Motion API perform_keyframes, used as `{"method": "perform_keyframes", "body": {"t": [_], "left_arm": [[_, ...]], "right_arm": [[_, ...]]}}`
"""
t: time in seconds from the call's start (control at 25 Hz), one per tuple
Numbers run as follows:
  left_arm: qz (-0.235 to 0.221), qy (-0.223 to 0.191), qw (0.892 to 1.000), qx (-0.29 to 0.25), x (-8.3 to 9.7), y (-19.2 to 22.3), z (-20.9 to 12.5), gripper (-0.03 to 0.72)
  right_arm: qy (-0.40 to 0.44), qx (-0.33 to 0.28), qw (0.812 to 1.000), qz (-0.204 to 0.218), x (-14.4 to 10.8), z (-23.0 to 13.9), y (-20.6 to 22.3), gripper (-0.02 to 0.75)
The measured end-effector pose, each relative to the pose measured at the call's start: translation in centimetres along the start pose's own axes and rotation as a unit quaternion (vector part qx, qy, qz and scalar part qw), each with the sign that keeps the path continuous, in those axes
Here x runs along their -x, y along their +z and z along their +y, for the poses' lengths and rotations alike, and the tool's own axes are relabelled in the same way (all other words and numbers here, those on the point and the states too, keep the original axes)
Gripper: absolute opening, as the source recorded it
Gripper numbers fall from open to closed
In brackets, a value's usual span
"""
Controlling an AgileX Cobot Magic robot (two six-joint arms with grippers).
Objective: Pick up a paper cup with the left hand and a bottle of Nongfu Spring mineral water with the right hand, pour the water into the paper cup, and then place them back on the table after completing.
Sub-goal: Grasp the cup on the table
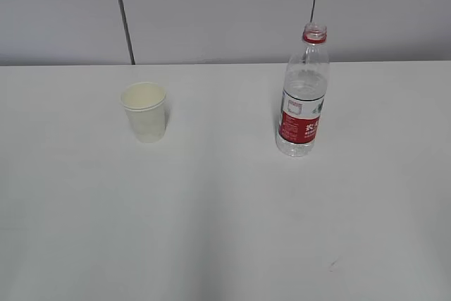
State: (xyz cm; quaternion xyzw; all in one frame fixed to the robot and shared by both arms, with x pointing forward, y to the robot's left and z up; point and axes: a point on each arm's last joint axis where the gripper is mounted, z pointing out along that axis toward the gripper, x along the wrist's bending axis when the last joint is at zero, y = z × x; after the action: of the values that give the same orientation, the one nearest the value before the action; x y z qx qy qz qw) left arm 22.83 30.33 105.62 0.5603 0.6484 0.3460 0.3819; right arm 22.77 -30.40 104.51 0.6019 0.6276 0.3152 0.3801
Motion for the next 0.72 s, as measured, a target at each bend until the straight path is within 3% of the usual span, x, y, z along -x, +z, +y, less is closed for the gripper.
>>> {"method": "perform_keyframes", "body": {"t": [0.72], "left_arm": [[0.0, 0.008, 1.0, 0.0, 0.0, 0.0, 0.0, 0.435]], "right_arm": [[0.0, 0.0, 1.0, 0.0, 0.0, 0.0, 0.0, 0.586]]}}
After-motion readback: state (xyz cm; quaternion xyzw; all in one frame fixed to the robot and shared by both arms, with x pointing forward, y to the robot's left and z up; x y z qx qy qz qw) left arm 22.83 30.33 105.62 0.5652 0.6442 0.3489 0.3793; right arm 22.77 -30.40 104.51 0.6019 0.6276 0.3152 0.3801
